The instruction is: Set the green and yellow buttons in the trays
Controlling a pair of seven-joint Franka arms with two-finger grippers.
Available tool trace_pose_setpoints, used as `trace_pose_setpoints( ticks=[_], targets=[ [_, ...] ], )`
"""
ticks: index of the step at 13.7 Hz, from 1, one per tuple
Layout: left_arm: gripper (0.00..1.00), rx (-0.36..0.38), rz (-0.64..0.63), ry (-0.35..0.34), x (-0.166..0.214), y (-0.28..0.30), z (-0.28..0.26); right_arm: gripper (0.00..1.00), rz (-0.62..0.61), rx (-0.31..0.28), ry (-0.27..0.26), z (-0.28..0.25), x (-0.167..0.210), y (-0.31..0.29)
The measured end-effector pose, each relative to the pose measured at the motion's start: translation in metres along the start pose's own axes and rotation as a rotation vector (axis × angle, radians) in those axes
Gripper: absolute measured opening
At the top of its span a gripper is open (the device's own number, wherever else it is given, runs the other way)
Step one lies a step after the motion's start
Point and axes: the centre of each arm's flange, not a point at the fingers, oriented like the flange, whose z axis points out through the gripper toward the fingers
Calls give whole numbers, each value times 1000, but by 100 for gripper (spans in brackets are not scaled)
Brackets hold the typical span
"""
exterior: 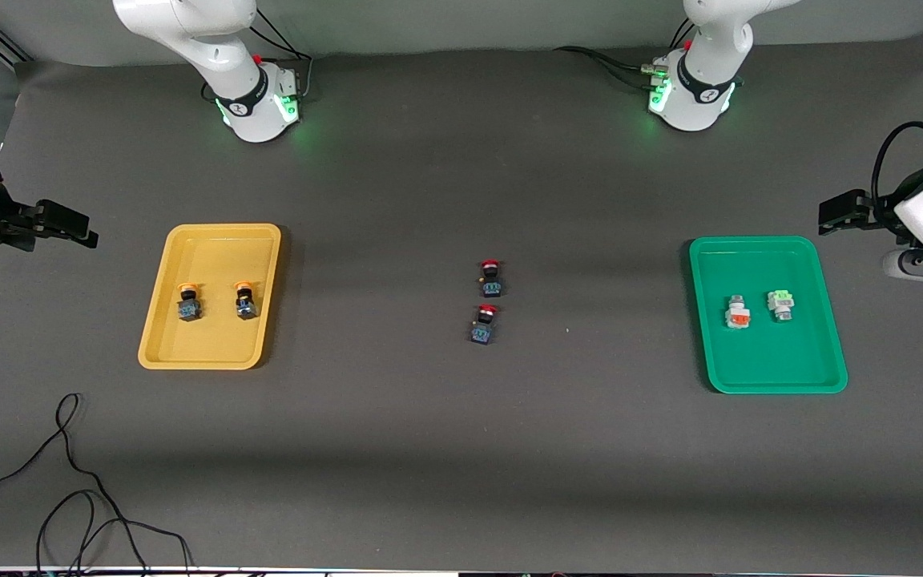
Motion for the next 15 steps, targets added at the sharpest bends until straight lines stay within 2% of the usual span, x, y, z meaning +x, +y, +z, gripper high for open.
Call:
trace_pose_setpoints(
  ticks=[5,8,12,15],
  targets=[
    [100,44,15,-15,1,25,-4,100,4,-1,5,-2,1,0],
    [100,60,25,16,-3,34,-5,100,5,-13,7,-3,1,1],
    [100,61,29,44,-13,36,6,100,6,-18,11,-6,1,2],
    [100,33,33,44,-12,39,8,100,7,-19,11,-6,1,3]
  ],
)
